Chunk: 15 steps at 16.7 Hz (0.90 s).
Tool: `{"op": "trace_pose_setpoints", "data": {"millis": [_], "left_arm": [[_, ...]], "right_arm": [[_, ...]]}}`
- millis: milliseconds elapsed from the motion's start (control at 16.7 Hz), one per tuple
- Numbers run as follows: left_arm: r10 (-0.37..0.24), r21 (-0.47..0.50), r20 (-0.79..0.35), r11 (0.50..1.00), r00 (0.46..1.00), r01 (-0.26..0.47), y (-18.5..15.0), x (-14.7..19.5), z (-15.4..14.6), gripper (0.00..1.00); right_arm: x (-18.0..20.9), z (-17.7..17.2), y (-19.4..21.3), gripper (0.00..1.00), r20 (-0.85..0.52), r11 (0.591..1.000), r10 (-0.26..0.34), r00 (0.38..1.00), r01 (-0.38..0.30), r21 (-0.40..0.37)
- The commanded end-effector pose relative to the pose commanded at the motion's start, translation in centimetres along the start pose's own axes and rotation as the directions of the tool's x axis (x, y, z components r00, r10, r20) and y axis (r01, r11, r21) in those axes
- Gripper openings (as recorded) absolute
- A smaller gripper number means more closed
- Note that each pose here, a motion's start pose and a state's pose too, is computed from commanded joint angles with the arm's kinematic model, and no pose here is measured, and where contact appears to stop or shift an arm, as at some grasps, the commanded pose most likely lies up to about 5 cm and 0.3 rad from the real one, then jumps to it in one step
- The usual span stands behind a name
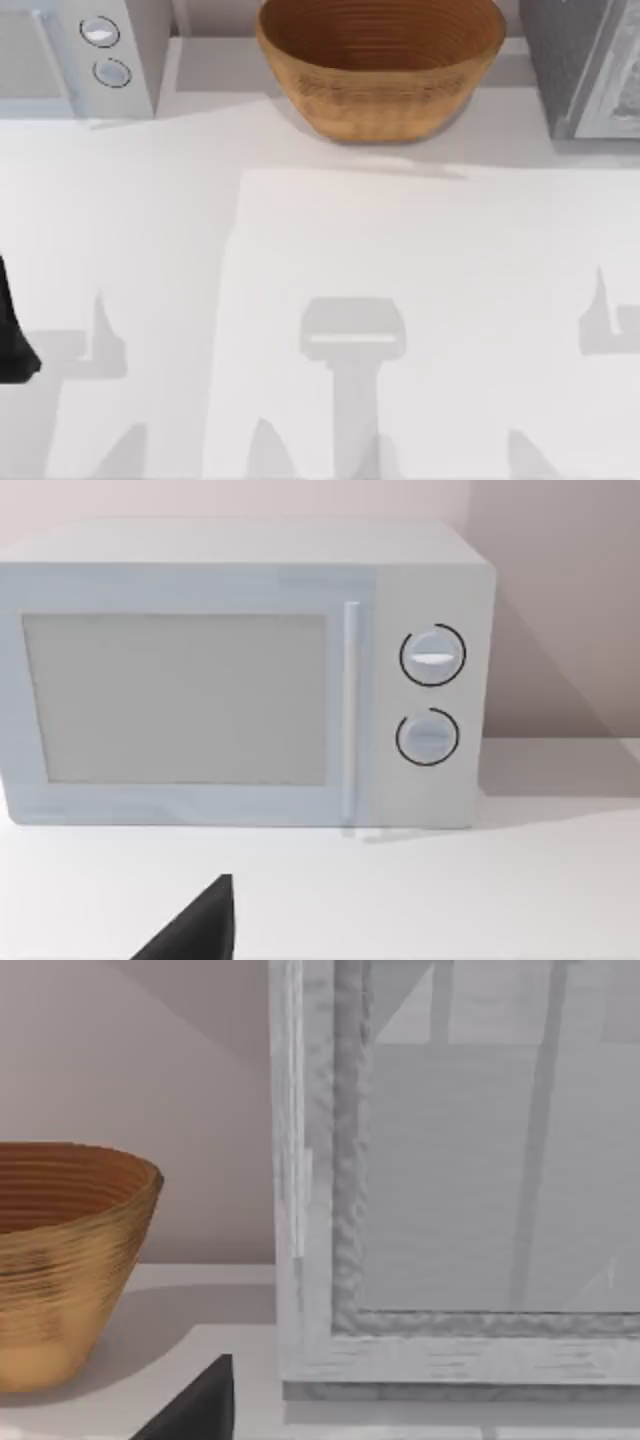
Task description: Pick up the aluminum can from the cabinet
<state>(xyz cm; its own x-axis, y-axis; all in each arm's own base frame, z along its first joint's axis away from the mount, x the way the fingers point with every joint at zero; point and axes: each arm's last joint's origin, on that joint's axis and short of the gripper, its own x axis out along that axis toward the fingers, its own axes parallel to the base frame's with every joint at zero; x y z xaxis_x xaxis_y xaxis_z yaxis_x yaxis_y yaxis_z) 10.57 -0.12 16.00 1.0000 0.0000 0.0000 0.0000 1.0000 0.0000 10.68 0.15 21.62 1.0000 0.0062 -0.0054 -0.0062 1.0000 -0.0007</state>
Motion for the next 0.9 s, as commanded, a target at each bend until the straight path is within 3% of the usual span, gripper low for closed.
{"op": "trace_pose_setpoints", "data": {"millis": [300,600,900], "left_arm": [[0.0,0.0,0.0,1.0,1.0,0.0,0.0,0.0,0.0,1.0],[0.0,0.0,0.0,1.0,1.0,0.0,0.0,0.0,0.0,1.0],[0.0,0.0,0.0,1.0,1.0,0.0,0.0,0.0,0.0,1.0]], "right_arm": [[2.0,9.8,0.6,1.0,-0.016,1.0,-0.004,1.0,0.003,-0.003],[6.6,19.8,1.7,1.0,-0.021,1.0,-0.009,1.0,0.009,-0.006],[11.7,26.6,3.3,1.0,-0.007,1.0,-0.01,1.0,0.01,-0.004]]}}
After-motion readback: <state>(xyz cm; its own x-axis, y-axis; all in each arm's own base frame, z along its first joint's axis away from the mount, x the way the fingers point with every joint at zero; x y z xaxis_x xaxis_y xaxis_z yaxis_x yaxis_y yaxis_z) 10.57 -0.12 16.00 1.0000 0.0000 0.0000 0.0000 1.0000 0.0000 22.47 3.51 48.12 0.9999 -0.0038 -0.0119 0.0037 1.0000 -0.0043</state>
